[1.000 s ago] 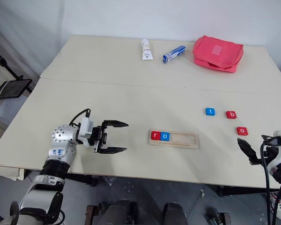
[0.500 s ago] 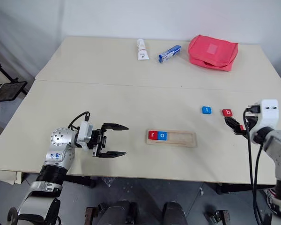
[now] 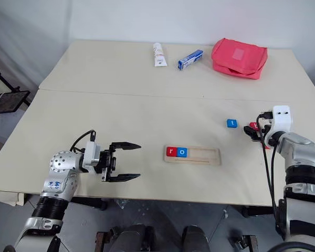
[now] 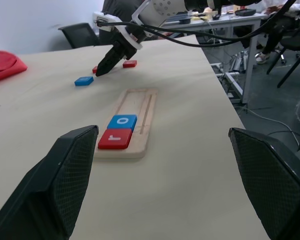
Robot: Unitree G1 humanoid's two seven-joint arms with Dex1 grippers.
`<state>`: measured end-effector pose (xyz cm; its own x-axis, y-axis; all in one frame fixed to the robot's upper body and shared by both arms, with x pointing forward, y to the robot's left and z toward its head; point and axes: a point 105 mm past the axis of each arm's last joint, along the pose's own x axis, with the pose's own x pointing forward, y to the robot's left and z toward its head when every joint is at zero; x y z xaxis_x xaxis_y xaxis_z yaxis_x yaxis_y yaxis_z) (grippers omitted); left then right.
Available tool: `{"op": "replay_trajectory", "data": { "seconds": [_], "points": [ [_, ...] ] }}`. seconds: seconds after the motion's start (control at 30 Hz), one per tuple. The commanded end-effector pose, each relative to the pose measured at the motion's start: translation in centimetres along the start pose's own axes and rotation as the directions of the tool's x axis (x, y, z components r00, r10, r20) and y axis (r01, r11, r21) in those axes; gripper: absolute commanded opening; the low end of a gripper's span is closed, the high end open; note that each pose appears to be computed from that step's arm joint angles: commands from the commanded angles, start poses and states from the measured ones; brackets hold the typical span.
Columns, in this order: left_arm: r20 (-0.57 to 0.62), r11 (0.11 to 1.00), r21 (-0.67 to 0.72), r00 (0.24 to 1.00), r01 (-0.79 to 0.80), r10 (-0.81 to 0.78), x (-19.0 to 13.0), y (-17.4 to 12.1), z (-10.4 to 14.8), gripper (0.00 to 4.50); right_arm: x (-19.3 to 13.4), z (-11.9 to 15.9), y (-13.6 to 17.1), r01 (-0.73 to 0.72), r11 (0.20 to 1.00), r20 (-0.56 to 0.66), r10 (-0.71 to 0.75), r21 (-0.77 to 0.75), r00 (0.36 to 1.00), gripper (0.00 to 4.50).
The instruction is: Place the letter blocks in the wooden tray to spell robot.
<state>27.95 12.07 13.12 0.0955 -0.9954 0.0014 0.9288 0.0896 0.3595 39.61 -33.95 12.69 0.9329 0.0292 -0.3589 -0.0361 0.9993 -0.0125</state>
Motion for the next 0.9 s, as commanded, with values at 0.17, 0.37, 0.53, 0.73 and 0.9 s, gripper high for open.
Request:
{"op": "replay_trajectory", "data": {
  "seconds": [0.17,0.37,0.53,0.73,0.9],
  "points": [
    [0.018,0.999,0.042,1.0,-0.021,0.02,0.0,0.3,1.1,4.47,0.6,-0.1,-0.4,0.019,1.0,-0.011,-0.019,0.0,1.0,4.31],
    [0.015,0.999,0.043,1.0,-0.027,0.026,-0.2,0.4,1.0,4.5,0.4,-0.4,-0.8,0.033,0.999,-0.006,-0.032,0.042,0.999,2.62],
    [0.016,0.999,0.045,1.0,-0.024,0.023,-0.1,0.7,0.9,4.5,0.3,-0.5,-0.6,0.032,0.999,0.018,-0.033,0.044,0.999,1.46],
    [0.045,0.999,0.041,0.999,0.025,-0.027,0.0,0.7,0.7,4.5,-2.9,2.5,2.3,0.012,1.0,0.223,-0.011,-0.003,0.975,1.46],
    [0.031,0.998,0.04,0.998,0.055,-0.056,-0.5,1.2,0.2,4.5,-7.5,2.0,5.0,0.058,0.998,0.334,-0.056,0.005,0.941,1.46]
  ]
}}
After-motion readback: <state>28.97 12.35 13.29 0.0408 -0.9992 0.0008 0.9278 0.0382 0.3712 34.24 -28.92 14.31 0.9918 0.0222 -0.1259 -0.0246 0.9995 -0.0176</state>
